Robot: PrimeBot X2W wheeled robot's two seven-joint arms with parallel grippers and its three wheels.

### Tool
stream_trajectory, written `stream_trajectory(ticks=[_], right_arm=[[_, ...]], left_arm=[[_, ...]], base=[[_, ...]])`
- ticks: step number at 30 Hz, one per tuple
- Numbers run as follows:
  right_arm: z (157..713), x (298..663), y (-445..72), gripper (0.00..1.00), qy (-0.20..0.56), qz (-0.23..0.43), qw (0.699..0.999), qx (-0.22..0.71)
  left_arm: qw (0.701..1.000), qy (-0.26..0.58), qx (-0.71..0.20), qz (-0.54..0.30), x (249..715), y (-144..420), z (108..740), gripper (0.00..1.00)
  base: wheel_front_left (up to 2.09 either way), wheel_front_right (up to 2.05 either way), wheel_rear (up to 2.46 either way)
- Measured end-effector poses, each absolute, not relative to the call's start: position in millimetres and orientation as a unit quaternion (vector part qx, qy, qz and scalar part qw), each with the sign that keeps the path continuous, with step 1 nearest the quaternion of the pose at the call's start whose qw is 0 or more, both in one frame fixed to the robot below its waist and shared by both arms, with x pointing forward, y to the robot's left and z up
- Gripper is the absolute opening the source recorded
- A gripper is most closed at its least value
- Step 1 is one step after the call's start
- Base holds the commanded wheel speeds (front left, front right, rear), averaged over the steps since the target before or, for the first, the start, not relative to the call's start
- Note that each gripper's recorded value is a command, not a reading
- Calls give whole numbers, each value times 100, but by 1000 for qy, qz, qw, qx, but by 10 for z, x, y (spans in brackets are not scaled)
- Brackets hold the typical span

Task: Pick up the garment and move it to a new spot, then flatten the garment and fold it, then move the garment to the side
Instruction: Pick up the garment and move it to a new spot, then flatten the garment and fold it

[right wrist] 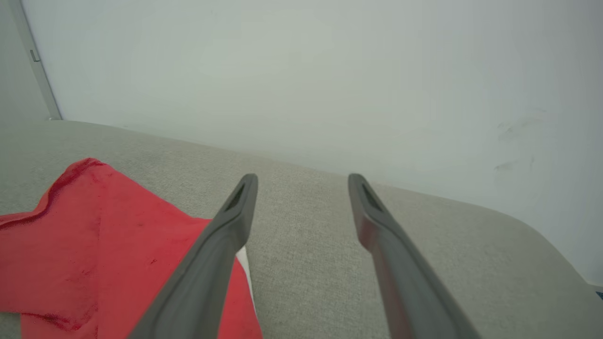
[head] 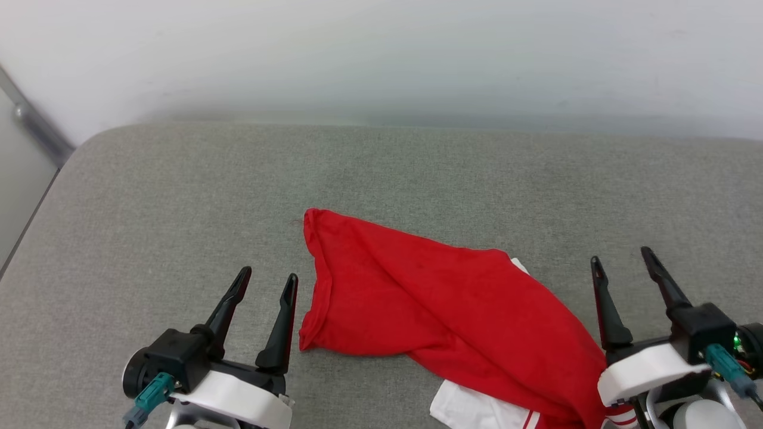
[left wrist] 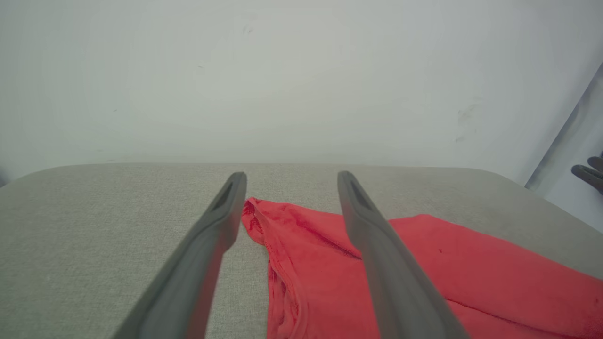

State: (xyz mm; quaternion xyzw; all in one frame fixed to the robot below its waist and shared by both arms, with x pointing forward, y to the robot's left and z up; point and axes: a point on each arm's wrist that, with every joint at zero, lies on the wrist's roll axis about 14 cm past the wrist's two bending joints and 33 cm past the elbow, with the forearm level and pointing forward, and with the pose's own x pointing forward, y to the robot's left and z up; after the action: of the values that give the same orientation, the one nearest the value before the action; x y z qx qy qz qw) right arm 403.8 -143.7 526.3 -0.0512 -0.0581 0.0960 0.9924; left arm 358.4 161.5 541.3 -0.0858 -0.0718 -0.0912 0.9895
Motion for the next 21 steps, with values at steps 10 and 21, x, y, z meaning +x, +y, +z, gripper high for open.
stream_trajectory(ticks=[10, 21], right_arm=[[4874, 4360, -1143, 100, 176, 208, 958, -91], [4301, 4505, -892, 100, 440, 267, 844, -149]], left_arm=[[991, -57, -88, -85, 3653, 1650, 5267, 100], [994, -40, -87, -58, 3731, 1772, 5119, 100]], base=[[0, 0, 0], [0, 0, 0]])
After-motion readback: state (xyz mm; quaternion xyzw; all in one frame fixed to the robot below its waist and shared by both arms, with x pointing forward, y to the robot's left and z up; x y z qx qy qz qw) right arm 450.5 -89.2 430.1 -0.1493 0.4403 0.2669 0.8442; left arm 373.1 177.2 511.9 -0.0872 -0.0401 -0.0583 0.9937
